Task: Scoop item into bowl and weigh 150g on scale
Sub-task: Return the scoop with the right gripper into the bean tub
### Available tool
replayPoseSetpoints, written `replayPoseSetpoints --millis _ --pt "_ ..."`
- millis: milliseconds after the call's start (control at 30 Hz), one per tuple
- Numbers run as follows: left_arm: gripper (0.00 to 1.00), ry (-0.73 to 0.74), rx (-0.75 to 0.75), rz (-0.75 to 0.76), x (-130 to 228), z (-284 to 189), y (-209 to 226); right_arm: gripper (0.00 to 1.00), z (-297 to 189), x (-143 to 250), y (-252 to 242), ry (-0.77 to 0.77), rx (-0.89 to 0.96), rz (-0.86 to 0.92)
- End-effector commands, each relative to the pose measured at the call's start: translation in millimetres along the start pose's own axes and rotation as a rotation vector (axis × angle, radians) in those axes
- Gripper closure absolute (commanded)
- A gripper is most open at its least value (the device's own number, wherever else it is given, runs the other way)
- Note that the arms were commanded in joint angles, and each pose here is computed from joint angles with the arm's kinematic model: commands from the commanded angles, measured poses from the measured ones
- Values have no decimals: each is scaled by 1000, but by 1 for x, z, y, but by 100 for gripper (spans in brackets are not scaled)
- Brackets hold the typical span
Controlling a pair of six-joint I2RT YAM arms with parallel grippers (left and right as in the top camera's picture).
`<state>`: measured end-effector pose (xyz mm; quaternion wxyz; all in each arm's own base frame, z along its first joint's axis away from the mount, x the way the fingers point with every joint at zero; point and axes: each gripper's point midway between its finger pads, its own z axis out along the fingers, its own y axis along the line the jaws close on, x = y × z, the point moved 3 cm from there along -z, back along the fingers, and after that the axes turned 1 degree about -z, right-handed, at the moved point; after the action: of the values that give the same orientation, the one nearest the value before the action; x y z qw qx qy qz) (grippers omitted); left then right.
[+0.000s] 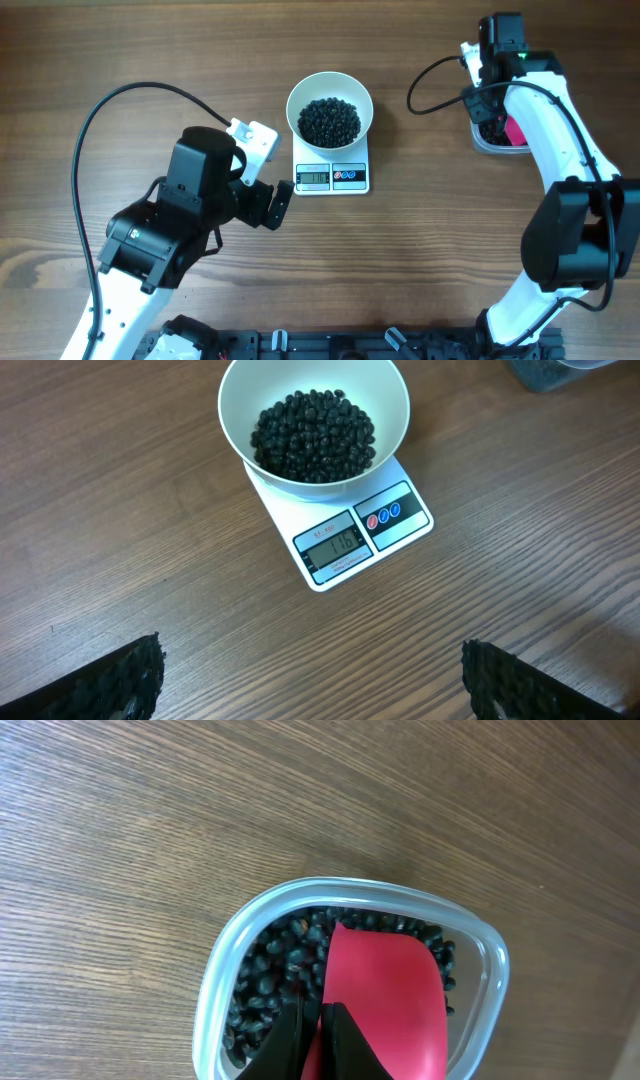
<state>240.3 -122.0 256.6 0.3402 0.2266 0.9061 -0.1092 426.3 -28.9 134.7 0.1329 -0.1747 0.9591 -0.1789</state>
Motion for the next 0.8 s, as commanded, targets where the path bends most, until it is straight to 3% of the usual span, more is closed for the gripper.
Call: replayPoseSetpoints --millis 0,233,467,767 --pt "0 -21 8 7 -5 -4 -1 96 10 -4 25 -16 -144 13" --pt "0 -21 8 7 -5 -4 -1 96 -17 -21 66 -136 -485 124" --pt "0 -21 8 7 -5 -4 -1 96 -17 5 48 -37 -442 163" --pt "0 -21 8 7 -5 -4 -1 96 -10 28 15 5 -560 420"
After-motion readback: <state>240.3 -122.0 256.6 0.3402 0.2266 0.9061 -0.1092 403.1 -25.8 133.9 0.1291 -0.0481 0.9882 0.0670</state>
